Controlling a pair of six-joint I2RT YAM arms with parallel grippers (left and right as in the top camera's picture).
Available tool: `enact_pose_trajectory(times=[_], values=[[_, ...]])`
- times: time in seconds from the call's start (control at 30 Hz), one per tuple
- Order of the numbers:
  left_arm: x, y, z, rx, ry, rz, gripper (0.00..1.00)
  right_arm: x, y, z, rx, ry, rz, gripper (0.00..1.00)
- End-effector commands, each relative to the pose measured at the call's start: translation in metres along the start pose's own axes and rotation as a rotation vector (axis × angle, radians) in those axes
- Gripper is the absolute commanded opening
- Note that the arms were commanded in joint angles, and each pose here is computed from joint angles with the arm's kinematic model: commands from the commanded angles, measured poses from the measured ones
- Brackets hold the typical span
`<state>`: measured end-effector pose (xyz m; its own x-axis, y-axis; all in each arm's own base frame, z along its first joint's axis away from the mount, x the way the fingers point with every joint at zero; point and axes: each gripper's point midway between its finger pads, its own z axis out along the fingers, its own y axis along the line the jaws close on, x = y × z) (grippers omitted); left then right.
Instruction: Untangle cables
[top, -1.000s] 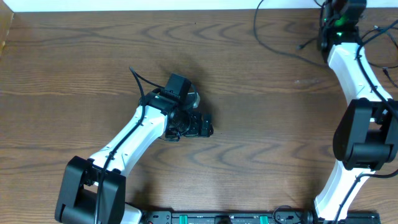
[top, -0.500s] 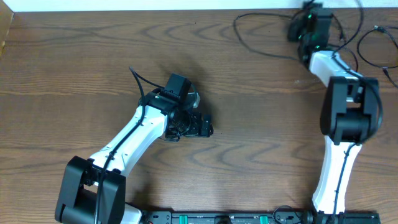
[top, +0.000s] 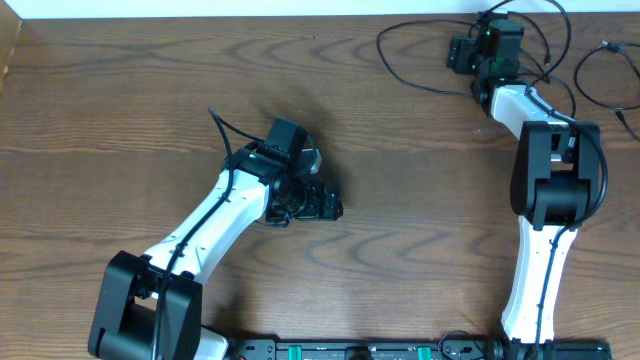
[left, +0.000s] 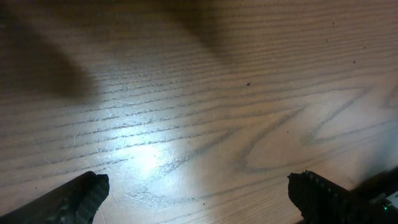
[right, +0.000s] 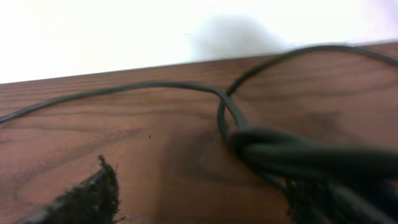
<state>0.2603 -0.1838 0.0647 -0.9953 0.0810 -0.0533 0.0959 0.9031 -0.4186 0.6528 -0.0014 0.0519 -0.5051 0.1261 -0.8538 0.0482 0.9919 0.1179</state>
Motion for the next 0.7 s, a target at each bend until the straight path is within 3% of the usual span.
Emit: enact_pose_trajectory(times=[0.0, 0.1, 0.2, 0.4, 0.47, 0.57, 0.67], values=[[-0.002, -0.003, -0.002, 0.008, -0.004, 0.021, 0.98, -0.063, 0.006, -0.033, -0.007, -0.116, -0.005, 0.99], [-0.002, -0.003, -0.002, 0.008, -0.004, 0.021, 0.98, -0.085, 0.012, -0.048, -0.026, -0.152, -0.007, 0.99], [-0.002, -0.003, -0.002, 0.008, -0.004, 0.021, 0.98, -0.084, 0.04, -0.058, -0.162, -0.115, -0.02, 0.99], [-0.002, -0.003, -0.002, 0.008, -0.004, 0.021, 0.98, -0.024, 0.101, -0.072, -0.459, 0.111, -0.104, 0.99], [-0.002, -0.003, -0.002, 0.008, -0.004, 0.021, 0.98, -0.009, 0.108, -0.074, -0.464, 0.157, -0.156, 0.95], [-0.002, -0.003, -0.002, 0.008, -0.004, 0.021, 0.98, 0.007, 0.108, -0.073, -0.413, 0.213, -0.194, 0.97], [-0.002, -0.003, -0.002, 0.008, -0.004, 0.021, 0.98, 0.026, 0.108, -0.077, -0.392, 0.311, -0.1, 0.99]])
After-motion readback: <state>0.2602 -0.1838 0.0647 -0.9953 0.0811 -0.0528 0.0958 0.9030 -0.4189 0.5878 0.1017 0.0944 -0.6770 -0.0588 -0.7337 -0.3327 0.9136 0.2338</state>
